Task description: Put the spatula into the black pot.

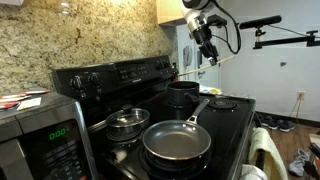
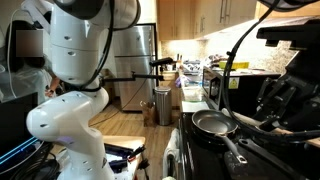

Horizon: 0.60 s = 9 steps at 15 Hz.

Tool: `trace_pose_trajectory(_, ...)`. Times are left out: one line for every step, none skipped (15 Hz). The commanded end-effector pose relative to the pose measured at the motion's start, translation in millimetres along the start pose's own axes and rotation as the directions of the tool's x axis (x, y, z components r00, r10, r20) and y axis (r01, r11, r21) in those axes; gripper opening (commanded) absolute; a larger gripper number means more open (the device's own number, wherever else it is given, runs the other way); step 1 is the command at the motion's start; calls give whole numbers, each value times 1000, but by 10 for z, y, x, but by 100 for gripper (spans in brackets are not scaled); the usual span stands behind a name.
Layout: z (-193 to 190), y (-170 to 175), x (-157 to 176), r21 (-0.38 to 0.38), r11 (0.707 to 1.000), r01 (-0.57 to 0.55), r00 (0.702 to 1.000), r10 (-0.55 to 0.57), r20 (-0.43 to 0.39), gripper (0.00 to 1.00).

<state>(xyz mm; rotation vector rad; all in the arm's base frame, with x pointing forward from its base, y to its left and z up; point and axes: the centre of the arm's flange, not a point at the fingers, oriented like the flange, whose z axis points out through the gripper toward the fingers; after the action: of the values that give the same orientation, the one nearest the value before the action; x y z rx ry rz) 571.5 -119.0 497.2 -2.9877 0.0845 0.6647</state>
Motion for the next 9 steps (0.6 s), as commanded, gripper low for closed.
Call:
trace_pose_trajectory(8,-18,-2,-11,1000,-18,1000,18,-7,7)
trace_pose_trajectory(28,-26,35,-23,998,-66,998,66,-13,7)
trace_pose_trajectory(47,-35,86,-5,997,-79,997,79,-2,7)
trace_pose_trajectory(76,-14,155,7,995,-97,995,97,12,7)
trace_pose_trajectory(103,20,224,16,993,-120,992,120,29,7)
trace_pose_trajectory(135,51,291,37,992,-124,991,122,47,7)
trace_pose_trajectory(177,75,355,48,989,-139,989,136,54,7)
trace_pose_trajectory(221,110,435,60,986,-154,986,150,68,7)
trace_pose_trajectory(240,142,516,60,984,-170,983,166,75,7)
